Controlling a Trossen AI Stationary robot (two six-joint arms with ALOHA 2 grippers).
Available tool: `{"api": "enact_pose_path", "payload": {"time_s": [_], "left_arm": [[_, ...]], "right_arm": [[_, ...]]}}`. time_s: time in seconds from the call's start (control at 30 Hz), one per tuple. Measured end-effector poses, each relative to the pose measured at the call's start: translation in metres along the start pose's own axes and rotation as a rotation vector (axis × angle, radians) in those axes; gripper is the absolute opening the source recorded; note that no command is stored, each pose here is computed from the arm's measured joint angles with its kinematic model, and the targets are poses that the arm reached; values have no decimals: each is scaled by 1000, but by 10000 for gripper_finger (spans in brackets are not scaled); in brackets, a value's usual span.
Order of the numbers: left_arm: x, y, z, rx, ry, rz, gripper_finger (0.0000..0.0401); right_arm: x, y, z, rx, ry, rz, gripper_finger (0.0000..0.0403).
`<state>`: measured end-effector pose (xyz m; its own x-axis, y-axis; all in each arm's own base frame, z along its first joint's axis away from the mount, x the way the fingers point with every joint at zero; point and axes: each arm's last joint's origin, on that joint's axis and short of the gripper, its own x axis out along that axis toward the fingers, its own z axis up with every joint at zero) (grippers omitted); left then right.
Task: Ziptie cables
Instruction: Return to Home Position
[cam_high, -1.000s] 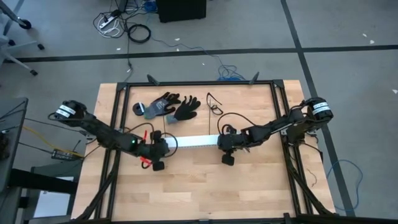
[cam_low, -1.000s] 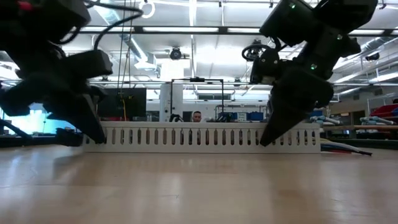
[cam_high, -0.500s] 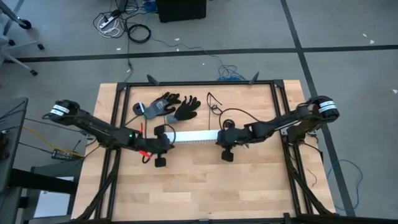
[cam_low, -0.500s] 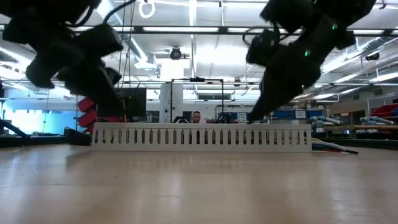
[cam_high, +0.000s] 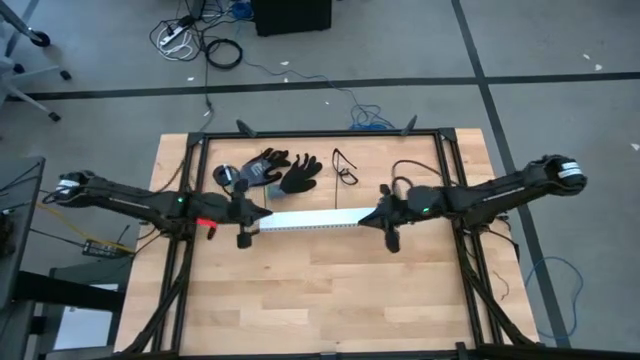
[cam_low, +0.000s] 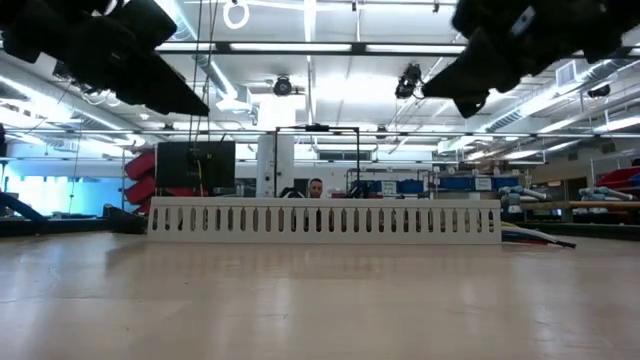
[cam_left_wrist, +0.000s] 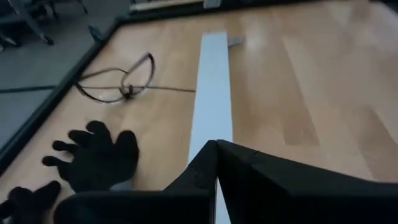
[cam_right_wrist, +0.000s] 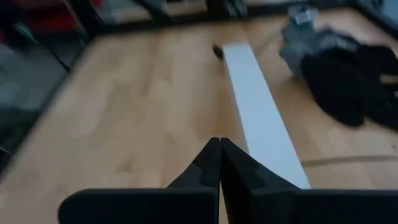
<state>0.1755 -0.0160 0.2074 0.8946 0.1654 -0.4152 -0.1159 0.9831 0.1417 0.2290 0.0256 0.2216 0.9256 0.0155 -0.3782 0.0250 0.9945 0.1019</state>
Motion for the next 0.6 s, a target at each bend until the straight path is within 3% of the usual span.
{"api": "enact_pose_path", "payload": {"time_s": [0.2,0.6], "left_arm": [[-19,18,-7,-31,-95,-30,0],[-31,46,-15,-104,-191,-18,0]], "right_arm": [[-29,-19,-15,56,-228,87,1],[-51,-52,-21,42,-305,98,7]]}}
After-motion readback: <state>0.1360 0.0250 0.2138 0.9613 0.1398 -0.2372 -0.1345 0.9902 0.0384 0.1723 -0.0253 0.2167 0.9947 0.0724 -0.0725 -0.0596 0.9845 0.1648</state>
